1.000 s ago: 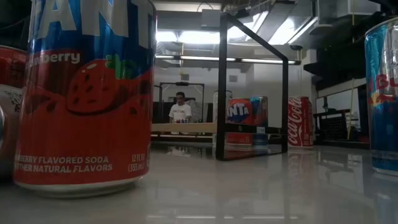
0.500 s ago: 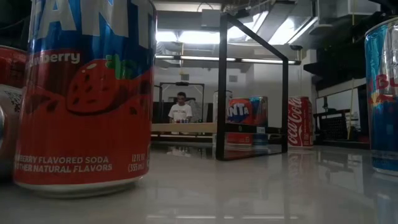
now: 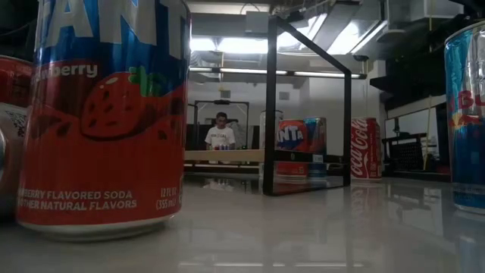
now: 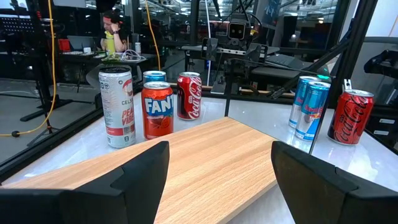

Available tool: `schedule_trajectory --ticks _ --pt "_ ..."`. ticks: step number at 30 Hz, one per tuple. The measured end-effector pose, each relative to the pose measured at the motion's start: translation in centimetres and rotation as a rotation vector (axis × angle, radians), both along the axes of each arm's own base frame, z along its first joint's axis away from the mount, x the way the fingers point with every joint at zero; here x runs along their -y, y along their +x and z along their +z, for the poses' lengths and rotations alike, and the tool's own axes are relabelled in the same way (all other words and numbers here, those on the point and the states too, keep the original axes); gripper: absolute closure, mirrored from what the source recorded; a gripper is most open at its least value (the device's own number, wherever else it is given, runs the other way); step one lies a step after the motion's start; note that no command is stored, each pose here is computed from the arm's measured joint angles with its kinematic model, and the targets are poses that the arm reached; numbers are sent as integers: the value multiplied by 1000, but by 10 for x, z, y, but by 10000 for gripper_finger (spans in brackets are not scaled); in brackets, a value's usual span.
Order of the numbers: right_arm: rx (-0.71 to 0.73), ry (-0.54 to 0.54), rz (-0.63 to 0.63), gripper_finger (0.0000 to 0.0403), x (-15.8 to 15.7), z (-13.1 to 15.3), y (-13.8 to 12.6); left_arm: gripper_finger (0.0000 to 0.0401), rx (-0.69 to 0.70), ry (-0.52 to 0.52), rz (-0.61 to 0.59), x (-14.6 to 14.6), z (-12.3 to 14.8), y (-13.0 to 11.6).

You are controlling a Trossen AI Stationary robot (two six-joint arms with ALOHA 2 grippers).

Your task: Place canned beverage on shelf

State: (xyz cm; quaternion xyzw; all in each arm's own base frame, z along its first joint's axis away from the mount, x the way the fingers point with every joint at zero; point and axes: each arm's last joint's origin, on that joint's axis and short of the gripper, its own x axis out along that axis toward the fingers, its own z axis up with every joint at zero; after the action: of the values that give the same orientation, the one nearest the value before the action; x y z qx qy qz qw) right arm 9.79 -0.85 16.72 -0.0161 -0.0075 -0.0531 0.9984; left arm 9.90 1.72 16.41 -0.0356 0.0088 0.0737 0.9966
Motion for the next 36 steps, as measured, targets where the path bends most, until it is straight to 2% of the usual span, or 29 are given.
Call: schedule_trajectory --ticks 5,15,20,25,30,36 --pt "1 9 3 29 0 0 0 125 0 0 0 0 0 0" --pt "17 182 48 29 -1 0 0 125 5 -33 1 0 0 0" --pt "174 302 74 29 -1 14 -1 125 6 -43 2 0 0 0" --pt "295 282 85 29 -1 27 -4 125 7 -44 1 0 0 0" --pt "350 284 18 29 0 45 -9 125 7 -44 1 0 0 0" --pt "396 191 -15 29 1 75 -15 125 7 -44 1 0 0 0"
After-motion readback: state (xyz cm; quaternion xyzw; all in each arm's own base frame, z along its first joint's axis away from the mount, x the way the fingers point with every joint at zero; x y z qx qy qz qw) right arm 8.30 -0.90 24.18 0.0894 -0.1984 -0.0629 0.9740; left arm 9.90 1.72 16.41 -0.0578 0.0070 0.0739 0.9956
